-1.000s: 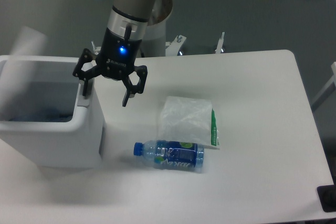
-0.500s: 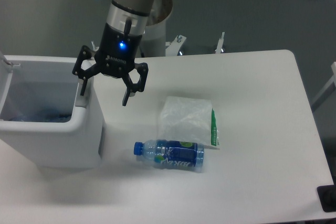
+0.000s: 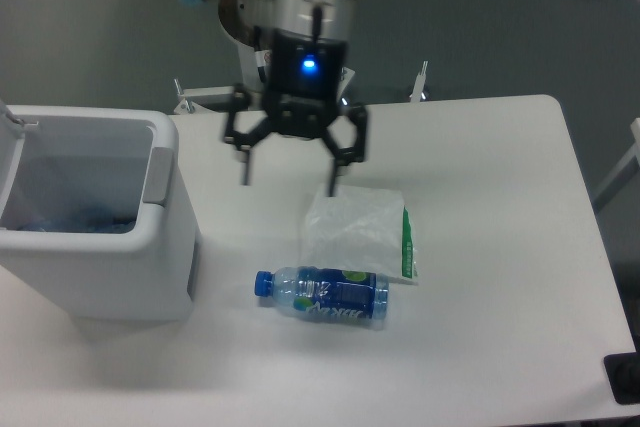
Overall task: Open the trash can
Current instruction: 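Withdraw the gripper away from the opened trash can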
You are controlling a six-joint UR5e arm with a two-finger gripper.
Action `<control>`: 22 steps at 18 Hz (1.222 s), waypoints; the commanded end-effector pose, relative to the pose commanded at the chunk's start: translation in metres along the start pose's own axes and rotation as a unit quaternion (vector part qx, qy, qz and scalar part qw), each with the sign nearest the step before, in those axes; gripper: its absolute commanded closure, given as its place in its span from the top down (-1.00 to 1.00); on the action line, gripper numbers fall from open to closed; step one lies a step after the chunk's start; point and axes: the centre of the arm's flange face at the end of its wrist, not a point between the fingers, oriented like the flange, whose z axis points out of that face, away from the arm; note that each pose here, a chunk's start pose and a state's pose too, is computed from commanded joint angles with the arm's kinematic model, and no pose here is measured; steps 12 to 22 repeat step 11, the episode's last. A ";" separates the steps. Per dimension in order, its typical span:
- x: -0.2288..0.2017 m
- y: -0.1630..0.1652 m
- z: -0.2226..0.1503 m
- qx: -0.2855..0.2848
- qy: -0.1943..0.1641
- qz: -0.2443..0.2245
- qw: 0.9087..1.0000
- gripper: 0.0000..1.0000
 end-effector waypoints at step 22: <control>-0.118 0.108 0.131 -0.204 0.000 0.169 0.964 1.00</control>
